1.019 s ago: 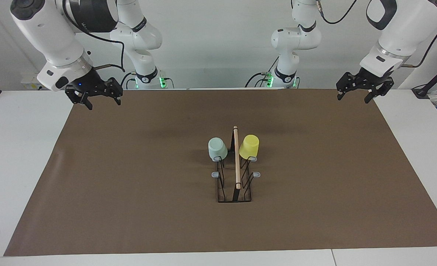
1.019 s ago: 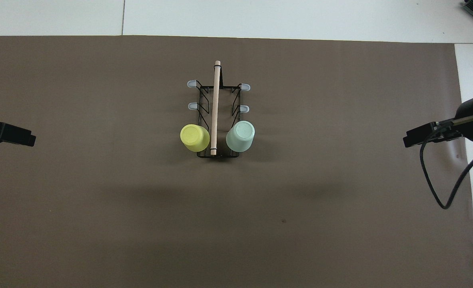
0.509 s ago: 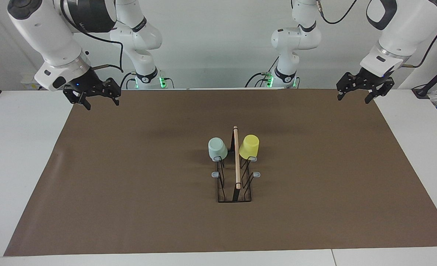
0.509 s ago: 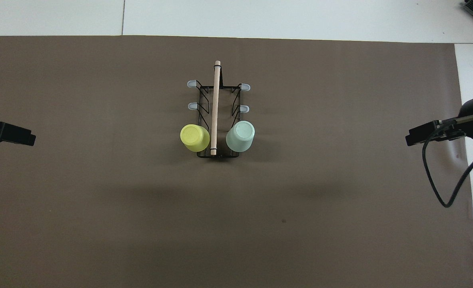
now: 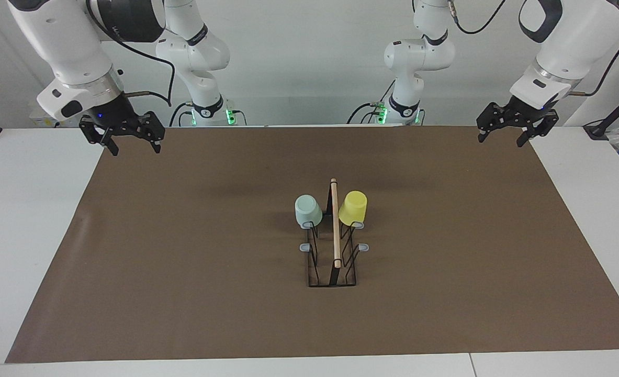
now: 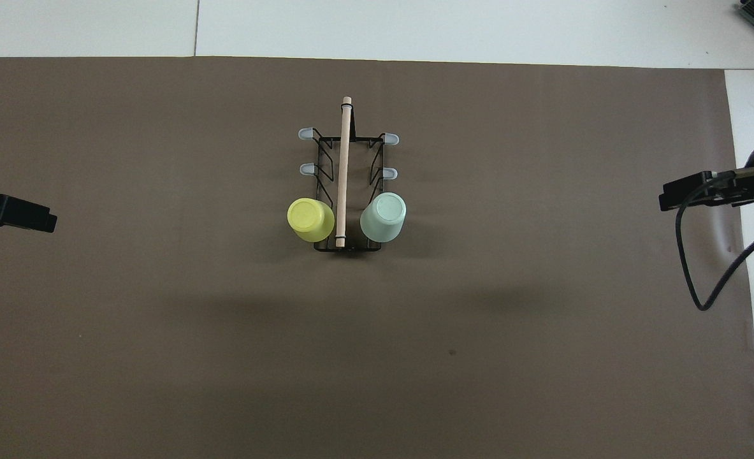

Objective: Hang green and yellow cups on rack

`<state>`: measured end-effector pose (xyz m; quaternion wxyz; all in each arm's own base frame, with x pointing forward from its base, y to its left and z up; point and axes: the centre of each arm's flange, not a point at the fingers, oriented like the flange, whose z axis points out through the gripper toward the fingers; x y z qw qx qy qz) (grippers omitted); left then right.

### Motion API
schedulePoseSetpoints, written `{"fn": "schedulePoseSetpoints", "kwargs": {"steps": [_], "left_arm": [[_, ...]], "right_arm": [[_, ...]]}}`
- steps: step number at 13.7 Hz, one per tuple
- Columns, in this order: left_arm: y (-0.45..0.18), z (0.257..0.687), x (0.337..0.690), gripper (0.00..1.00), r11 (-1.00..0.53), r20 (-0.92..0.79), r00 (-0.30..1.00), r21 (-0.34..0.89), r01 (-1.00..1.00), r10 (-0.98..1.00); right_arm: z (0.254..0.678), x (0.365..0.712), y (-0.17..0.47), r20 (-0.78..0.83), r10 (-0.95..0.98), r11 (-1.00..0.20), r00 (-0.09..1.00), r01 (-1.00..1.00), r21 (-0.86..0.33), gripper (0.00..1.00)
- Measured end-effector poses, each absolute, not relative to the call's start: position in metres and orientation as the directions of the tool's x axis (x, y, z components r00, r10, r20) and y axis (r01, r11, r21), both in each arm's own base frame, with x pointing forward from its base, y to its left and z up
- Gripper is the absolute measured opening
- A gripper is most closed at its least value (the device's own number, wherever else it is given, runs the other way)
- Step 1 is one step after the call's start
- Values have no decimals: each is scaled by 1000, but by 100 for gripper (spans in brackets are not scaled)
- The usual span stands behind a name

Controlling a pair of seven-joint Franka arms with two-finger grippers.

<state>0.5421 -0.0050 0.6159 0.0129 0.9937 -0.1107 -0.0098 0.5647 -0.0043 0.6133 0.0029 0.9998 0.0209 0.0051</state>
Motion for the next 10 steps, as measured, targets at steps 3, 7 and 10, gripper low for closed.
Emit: {"fn": "schedulePoseSetpoints", "kwargs": {"steps": [3, 7, 10], "left_arm": [[-5, 616, 542, 100, -975, -17, 975, 28, -220, -220], [-5, 616, 542, 100, -975, -16, 975, 28, -220, -220], [-5, 616, 542, 100, -975, -16, 975, 28, -220, -220]], "right_arm": [[614, 566, -5, 17, 41, -999, 999, 41, 16, 100], [615, 566, -5, 20, 42, -999, 999, 42, 19, 100], [616, 566, -5, 20, 43, -999, 999, 42, 19, 100]]}}
